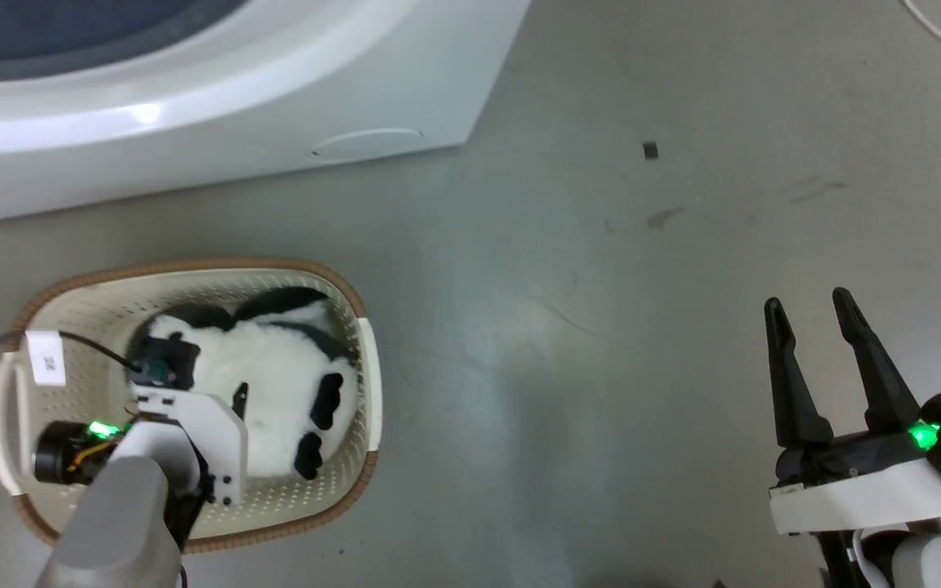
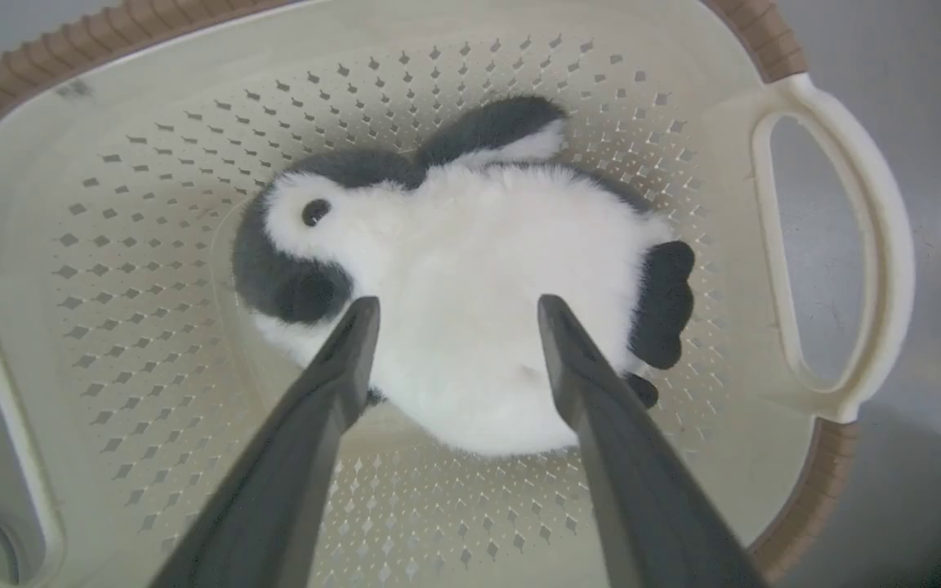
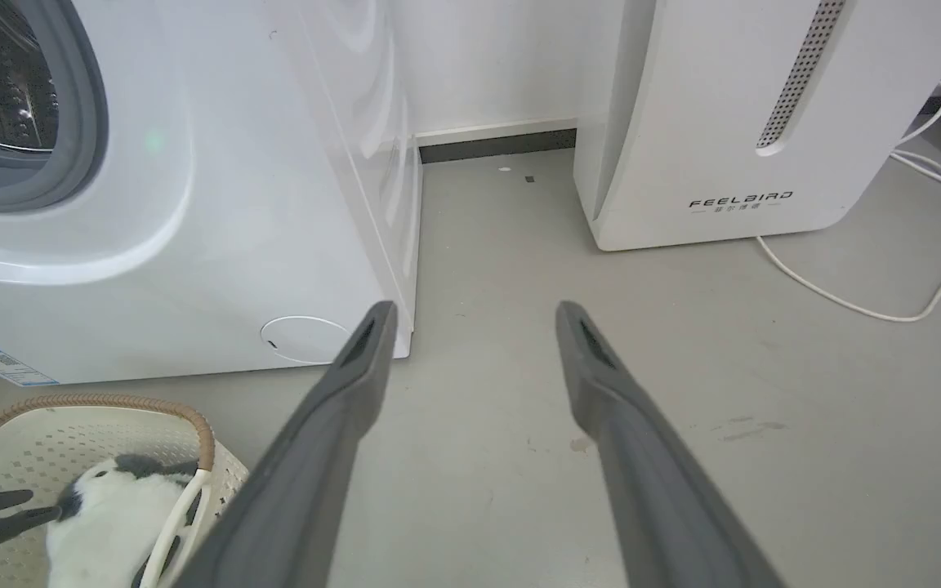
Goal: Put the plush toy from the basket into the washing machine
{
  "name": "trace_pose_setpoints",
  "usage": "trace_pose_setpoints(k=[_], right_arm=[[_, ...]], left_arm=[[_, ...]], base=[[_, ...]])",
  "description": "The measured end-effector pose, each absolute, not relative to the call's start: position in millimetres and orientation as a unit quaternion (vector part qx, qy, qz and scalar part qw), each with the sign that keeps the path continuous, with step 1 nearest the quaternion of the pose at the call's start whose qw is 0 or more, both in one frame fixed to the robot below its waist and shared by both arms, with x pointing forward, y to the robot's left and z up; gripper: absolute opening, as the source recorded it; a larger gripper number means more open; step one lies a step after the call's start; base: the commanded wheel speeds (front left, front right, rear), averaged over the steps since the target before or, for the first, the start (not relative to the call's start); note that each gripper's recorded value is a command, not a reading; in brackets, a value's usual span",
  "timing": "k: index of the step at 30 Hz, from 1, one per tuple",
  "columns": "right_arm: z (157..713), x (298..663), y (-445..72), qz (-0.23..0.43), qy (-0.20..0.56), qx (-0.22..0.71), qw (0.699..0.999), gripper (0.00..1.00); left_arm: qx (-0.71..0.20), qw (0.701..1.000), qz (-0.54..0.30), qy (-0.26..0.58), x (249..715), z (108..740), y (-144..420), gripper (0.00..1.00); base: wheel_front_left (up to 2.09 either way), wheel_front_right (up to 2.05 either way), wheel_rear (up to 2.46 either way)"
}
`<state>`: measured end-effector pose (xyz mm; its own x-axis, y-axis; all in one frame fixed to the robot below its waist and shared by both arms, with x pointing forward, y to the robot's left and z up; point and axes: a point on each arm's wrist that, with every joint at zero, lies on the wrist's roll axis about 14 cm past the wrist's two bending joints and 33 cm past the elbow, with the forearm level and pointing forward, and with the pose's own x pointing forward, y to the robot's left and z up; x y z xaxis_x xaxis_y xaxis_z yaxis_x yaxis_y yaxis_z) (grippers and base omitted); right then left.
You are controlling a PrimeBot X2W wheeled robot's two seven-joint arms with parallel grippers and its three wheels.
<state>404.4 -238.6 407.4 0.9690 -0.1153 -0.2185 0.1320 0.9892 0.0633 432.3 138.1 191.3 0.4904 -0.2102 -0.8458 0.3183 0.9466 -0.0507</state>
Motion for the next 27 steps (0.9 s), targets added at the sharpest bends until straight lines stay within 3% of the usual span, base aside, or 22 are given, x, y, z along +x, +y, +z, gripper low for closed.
trace_pose_setpoints(k=[16, 27], right_arm=[[365.7, 401.6, -251.5, -0.088, 0.154, 0.041, 0.983, 1.00], [339.4, 403.2, -257.1, -0.097, 0.179, 0.039, 0.978, 1.00]], left_arm=[[0.087, 0.787, -0.196, 0.579, 431.6, 115.3, 134.7, 1.00], [0.090, 0.754, -0.212, 0.616, 434.5, 70.8, 131.4, 1.00]], base=[[0.00, 0.00, 0.00], [0.00, 0.00, 0.00]])
